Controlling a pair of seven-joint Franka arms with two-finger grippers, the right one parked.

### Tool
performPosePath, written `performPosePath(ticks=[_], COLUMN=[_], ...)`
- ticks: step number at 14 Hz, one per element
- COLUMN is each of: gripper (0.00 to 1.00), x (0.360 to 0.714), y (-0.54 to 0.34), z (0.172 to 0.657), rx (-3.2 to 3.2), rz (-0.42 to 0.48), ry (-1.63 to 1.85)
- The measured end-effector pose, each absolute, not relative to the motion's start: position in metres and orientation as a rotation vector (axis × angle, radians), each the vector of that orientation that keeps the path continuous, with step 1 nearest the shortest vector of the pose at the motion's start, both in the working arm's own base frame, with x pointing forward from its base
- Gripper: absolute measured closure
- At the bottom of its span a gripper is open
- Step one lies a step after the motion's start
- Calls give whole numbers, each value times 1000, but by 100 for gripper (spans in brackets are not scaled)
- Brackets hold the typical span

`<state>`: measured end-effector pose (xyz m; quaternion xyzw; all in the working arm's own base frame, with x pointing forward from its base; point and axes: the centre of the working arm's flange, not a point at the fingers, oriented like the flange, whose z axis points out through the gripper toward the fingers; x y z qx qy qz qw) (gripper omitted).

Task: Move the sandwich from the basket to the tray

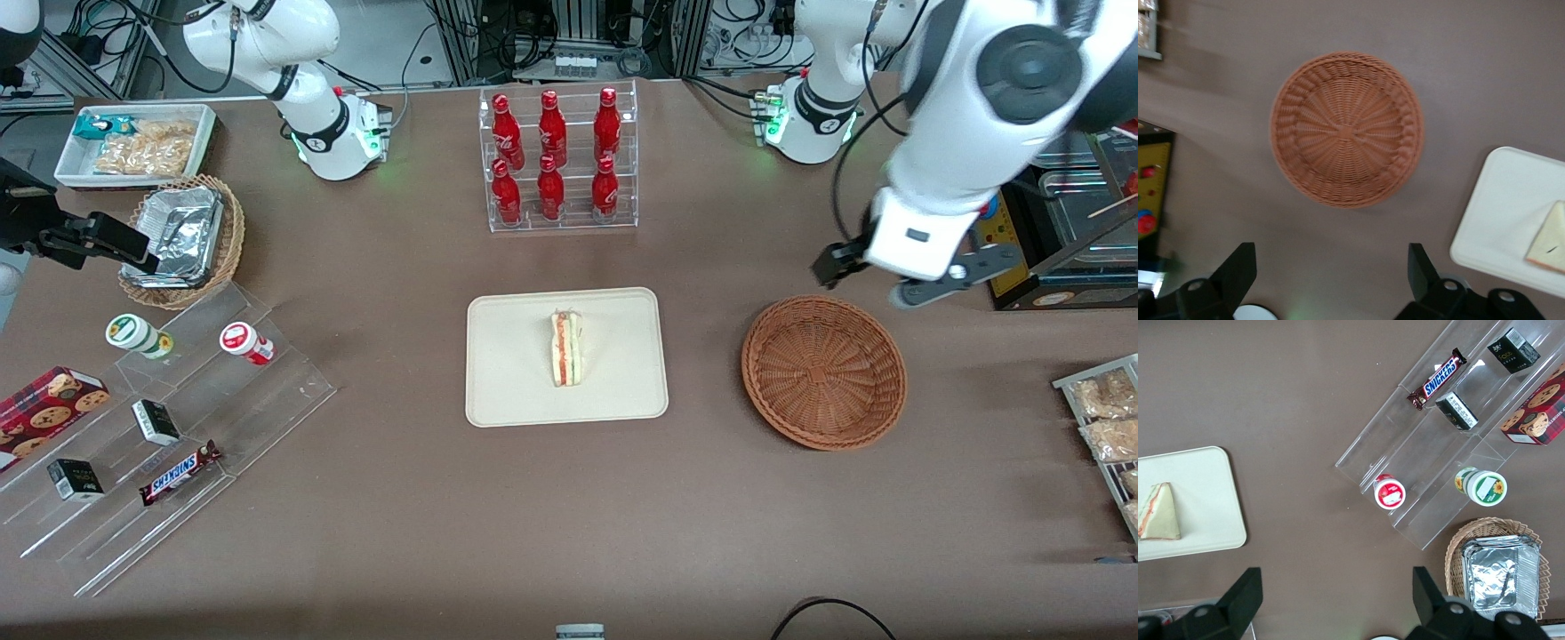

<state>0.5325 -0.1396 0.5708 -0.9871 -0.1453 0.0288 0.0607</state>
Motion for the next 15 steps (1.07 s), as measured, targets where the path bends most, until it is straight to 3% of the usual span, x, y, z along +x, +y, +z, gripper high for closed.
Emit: performPosePath(ticks=[6,11,15], gripper=[0,0,0], x=[516,517,524], y=[-55,-32,-36], z=[593,609,618], rx=[-3068,-3094,-3104], rz=[200,153,66], ry=[-145,-113,-105])
